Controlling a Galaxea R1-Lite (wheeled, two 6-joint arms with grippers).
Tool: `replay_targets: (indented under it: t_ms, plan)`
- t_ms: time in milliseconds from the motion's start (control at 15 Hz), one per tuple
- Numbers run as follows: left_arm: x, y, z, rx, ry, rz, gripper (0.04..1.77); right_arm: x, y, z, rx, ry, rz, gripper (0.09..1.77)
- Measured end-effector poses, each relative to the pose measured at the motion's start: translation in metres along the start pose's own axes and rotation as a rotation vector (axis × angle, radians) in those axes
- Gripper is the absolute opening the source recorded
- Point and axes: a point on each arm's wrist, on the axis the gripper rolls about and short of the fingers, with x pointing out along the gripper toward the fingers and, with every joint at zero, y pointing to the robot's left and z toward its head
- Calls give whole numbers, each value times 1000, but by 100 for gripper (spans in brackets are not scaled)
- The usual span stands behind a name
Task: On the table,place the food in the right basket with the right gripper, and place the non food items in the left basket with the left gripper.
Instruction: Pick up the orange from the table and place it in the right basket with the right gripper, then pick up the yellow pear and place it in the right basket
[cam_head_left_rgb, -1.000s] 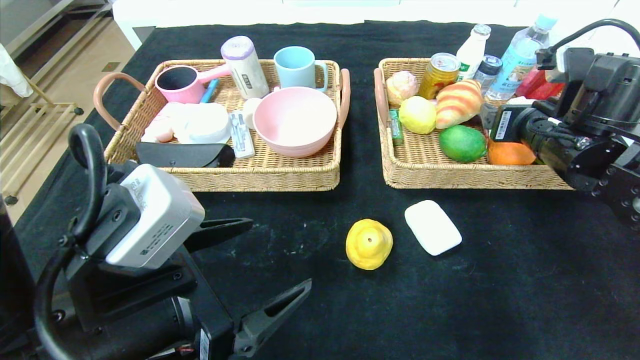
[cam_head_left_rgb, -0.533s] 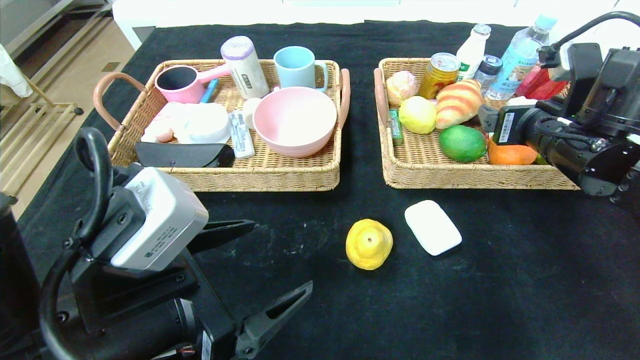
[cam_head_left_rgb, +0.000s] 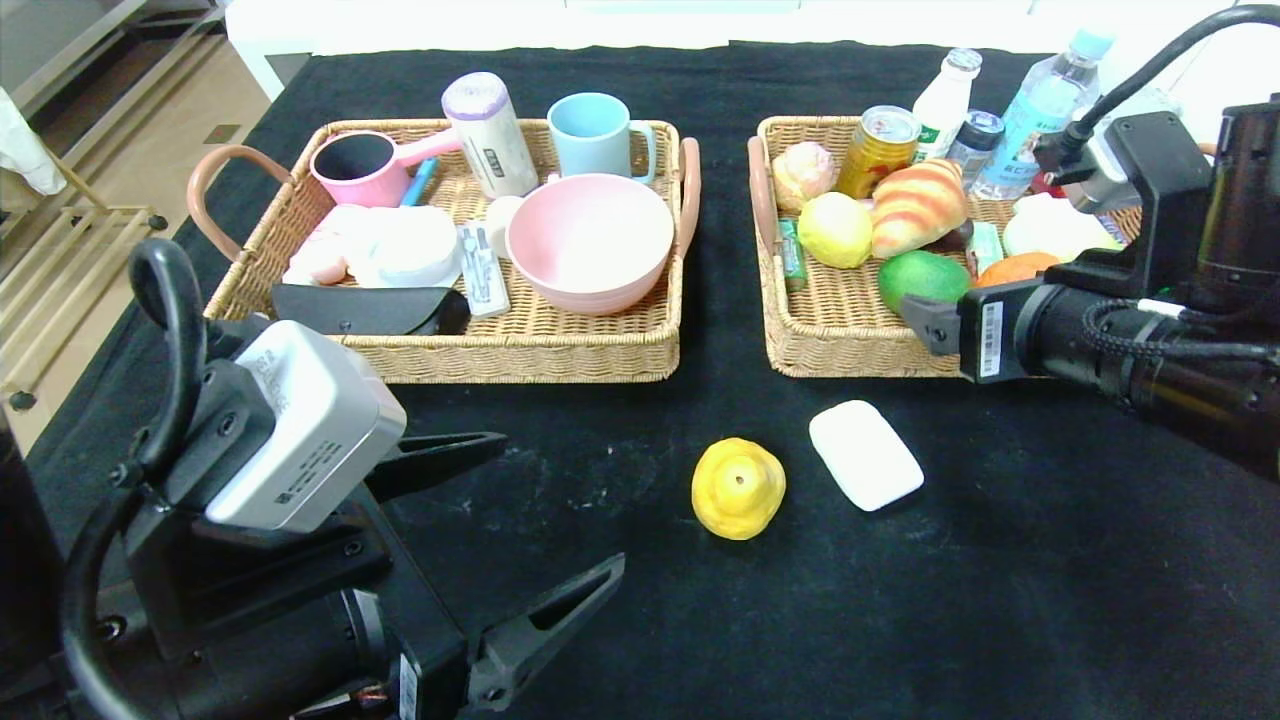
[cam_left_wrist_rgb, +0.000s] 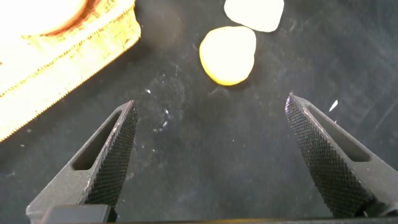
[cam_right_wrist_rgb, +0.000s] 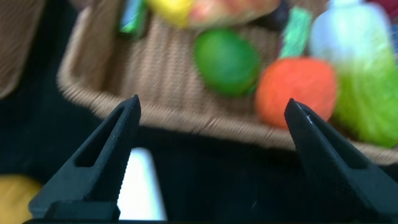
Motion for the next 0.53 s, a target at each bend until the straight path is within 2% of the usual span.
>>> replay_targets:
  t_ms: [267, 533]
  plan:
    - [-3, 1, 2, 0, -12, 1, 172, -38, 27, -2, 50, 57, 105, 170]
    - [-10, 2, 6, -2, -32, 5, 172, -47, 53, -11, 55, 81, 143, 170]
